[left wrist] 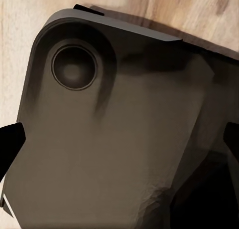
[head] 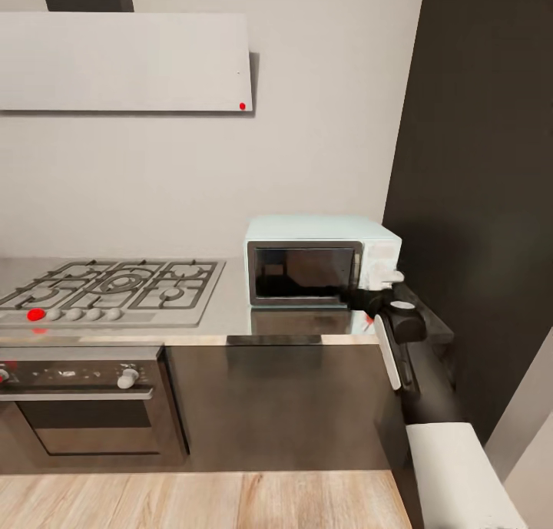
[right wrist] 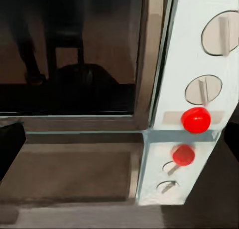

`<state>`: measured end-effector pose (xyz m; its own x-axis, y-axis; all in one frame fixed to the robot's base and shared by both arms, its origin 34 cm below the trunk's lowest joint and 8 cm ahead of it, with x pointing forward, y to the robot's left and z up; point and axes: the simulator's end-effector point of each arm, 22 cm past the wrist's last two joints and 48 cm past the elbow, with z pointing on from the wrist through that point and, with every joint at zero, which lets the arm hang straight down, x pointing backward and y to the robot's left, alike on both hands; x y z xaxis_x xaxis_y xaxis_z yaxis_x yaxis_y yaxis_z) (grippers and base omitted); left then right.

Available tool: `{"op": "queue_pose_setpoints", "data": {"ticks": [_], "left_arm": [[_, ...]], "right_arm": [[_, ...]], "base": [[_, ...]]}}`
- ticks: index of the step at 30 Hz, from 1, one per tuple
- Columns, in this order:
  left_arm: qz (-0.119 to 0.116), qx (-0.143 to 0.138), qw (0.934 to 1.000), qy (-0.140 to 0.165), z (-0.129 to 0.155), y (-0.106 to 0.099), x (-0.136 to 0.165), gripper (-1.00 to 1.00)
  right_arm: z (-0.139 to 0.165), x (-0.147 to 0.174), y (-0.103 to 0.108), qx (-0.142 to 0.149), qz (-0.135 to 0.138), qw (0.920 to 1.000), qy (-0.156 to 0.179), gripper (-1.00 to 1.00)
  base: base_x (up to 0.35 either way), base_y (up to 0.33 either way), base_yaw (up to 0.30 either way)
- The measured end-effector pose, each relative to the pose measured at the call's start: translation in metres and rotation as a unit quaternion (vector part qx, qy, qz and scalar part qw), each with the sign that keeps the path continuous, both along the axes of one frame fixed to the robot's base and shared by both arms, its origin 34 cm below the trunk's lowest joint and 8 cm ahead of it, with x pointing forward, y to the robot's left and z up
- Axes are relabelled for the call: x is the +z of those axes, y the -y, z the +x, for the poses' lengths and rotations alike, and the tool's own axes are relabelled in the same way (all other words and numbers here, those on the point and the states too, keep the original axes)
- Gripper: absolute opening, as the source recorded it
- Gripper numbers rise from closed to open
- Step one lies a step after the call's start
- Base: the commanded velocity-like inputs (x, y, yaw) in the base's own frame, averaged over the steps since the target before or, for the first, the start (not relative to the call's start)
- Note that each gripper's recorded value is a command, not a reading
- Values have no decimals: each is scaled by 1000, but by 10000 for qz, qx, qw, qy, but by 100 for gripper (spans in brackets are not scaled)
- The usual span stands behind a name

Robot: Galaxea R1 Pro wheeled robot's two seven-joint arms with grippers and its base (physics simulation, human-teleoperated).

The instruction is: In the kitchen, take the popcorn bag from the countertop, put it into the microwave, and heat it until the popcorn is cooked so the cooked popcorn ends up inside the bag.

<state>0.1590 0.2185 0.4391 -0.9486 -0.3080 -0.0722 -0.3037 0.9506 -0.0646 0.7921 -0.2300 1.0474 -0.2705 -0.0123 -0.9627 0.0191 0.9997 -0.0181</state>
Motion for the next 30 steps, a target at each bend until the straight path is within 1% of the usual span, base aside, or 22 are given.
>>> {"op": "queue_pose_setpoints", "data": {"ticks": [4,6,10,15,17,23,27,30], "left_arm": [[0,7,10000,1,0,0,0,100],[0,12,10000,1,0,0,0,100],[0,15,10000,1,0,0,0,100],[0,-3,10000,3,0,0,0,100],[0,0,10000,2,0,0,0,100],[-2,-4,10000,3,0,0,0,100],[-8,-58,10000,7,0,1,0,100],[-8,-39,10000,7,0,1,0,100]], "right_arm": [[1,-19,-2,30,16,10000,-75,100],[2,-22,-3,30,15,9999,-100,100],[3,-21,1,-9,24,10000,-30,100],[4,-18,17,-190,115,9997,58,100],[4,-19,20,-216,125,9997,64,100],[5,-15,20,-218,144,9995,155,100],[5,-14,20,-220,142,9995,164,100],[5,-14,20,-221,141,9995,165,100]], "base": [[0,0,0],[0,0,0],[22,0,0],[149,0,0],[76,0,0],[50,0,0],[258,0,0],[273,0,0]]}}
